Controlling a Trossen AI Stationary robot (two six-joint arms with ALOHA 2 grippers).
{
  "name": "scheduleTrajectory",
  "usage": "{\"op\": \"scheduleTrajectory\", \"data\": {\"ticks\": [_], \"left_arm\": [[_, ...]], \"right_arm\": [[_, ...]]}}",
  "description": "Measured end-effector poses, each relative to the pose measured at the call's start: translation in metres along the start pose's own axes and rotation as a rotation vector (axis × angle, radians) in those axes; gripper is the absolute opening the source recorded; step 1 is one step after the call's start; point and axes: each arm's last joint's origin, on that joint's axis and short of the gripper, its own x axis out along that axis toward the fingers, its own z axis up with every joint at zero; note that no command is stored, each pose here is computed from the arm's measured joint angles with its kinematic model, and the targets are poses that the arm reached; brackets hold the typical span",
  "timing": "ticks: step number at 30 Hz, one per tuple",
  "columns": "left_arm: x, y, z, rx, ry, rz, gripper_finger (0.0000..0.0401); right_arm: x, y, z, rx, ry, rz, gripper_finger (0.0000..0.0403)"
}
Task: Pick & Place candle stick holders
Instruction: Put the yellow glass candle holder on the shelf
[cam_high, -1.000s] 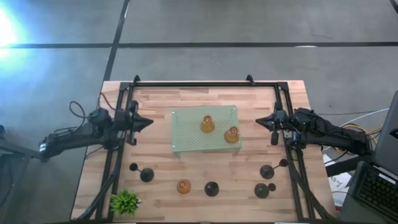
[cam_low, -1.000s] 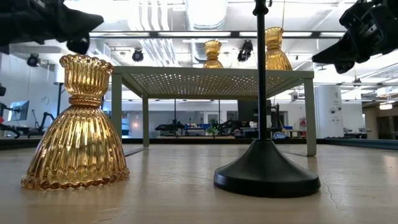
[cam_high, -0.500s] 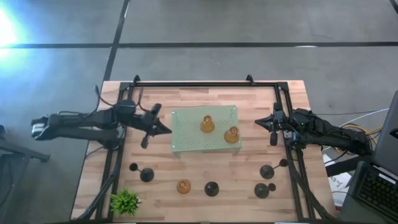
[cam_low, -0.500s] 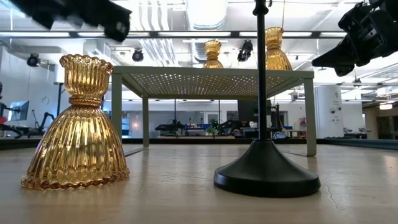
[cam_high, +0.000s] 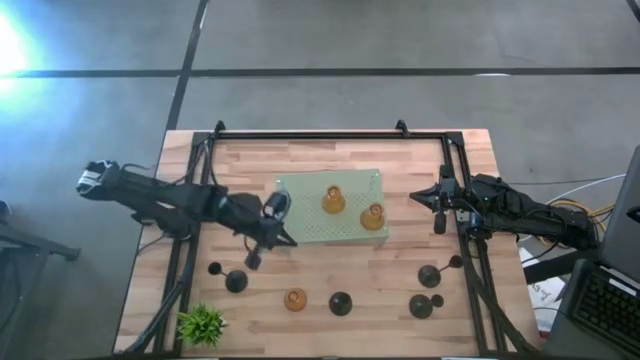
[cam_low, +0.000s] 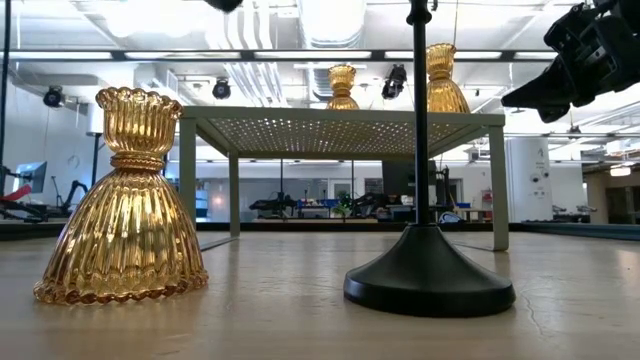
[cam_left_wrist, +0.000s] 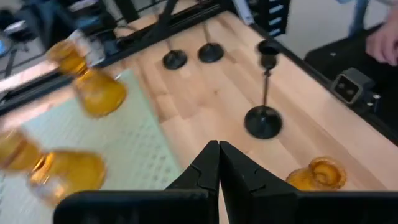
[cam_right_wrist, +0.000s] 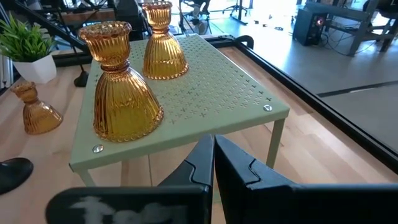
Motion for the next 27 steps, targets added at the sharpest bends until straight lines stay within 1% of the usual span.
{"op": "scheduleTrajectory", "data": {"ticks": [3,7,10,15,20,23,27], "left_arm": [[0.008,-0.009,0.007,0.018,0.041,-0.036,0.0009],[0.015,-0.02,0.011,0.003,0.135,-0.079,0.0009],[0.017,-0.029,0.014,-0.012,0.18,-0.106,0.0009],[0.021,-0.045,0.017,-0.019,0.224,-0.156,0.0009],[0.03,-0.062,0.014,-0.006,0.273,-0.204,0.0009],[0.037,-0.067,0.012,0.002,0.296,-0.213,0.0009],[0.054,-0.071,0.004,0.006,0.354,-0.22,0.0009]], "right_arm": [[0.0,0.0,0.0,0.0,0.0,0.0,0.0009],[0.0,0.0,0.0,0.0,0.0,0.0,0.0009],[0.0,0.0,0.0,0.0,0.0,0.0,0.0009],[0.0,0.0,0.0,0.0,0.0,0.0,0.0009],[0.0,0.0,0.0,0.0,0.0,0.0,0.0009],[0.0,0.0,0.0,0.0,0.0,0.0,0.0009],[0.0,0.0,0.0,0.0,0.0,0.001,0.0009]]}}
